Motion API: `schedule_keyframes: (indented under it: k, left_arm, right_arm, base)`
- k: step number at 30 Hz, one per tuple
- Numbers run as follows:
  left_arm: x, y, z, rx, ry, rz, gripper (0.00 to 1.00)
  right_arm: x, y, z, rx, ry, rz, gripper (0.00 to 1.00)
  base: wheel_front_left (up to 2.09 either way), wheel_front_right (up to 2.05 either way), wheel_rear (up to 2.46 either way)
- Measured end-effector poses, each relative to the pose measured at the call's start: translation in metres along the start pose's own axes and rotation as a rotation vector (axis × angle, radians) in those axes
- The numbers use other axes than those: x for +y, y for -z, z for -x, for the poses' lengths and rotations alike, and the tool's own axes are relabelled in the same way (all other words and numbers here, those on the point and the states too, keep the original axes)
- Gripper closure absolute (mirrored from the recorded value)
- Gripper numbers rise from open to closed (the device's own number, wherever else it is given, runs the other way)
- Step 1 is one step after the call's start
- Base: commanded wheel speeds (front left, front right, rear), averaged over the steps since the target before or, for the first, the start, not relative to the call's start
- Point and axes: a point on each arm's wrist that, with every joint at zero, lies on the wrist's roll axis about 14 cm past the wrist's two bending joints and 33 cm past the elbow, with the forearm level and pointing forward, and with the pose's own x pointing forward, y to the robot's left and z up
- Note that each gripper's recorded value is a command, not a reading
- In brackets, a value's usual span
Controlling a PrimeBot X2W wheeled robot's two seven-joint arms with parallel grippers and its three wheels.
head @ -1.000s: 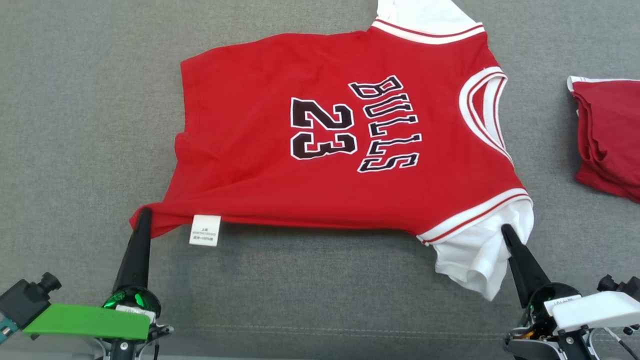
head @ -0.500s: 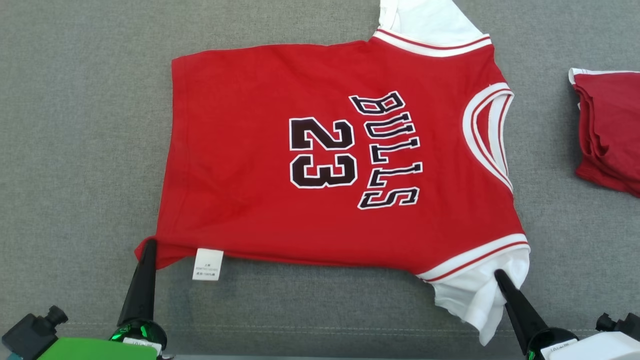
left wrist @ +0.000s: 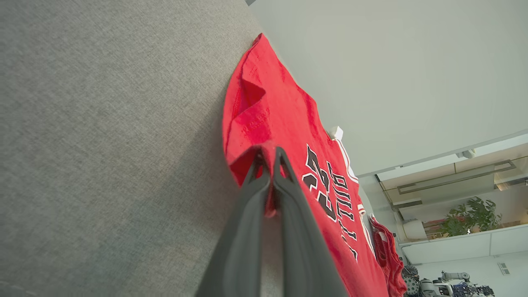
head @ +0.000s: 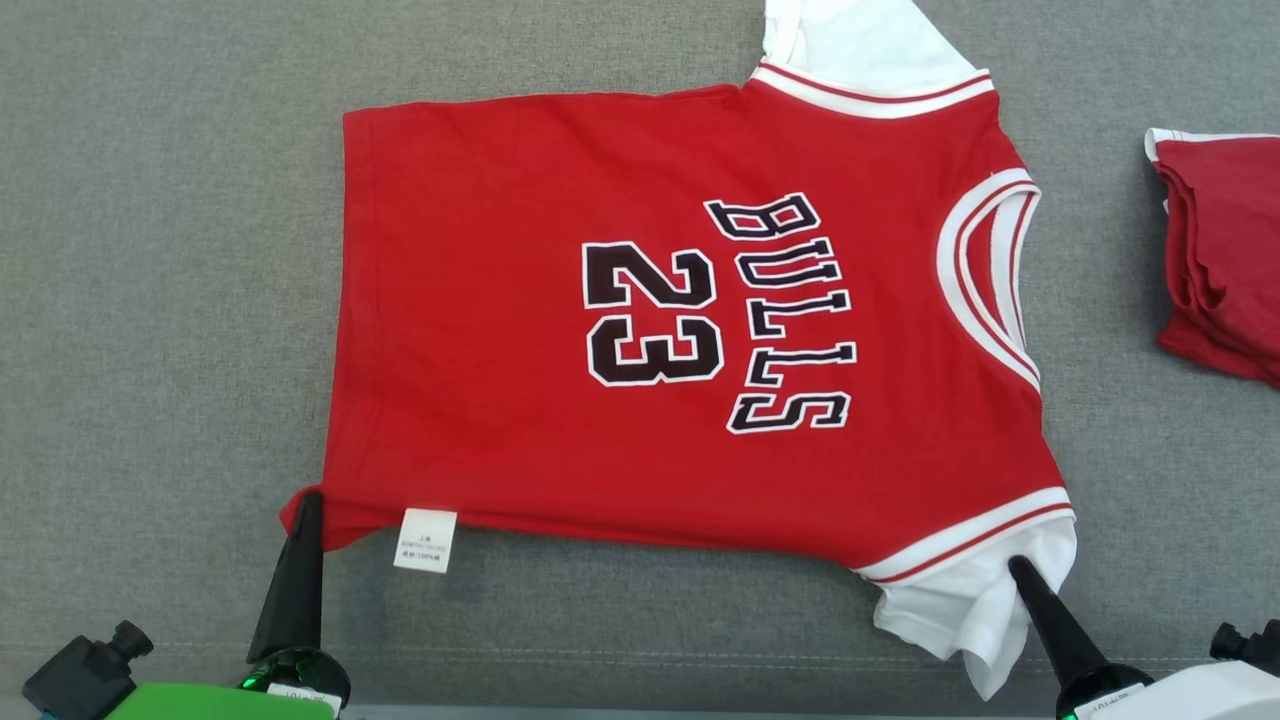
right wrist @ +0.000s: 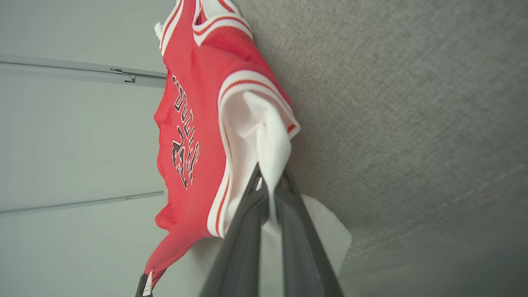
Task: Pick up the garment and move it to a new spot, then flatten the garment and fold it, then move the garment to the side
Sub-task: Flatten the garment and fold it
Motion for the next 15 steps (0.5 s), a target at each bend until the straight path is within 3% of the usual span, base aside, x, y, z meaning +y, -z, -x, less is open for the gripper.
schedule_keyframes:
  k: [15]
  left_arm:
    - [0.01,0.015,0.006,0.035,-0.032,-0.024,1.0]
  right_arm:
    - [0.018,0.005,-0.013,0.043,-0.064,0.113,1.0]
  base:
    - [0.0,0.0,0.0]
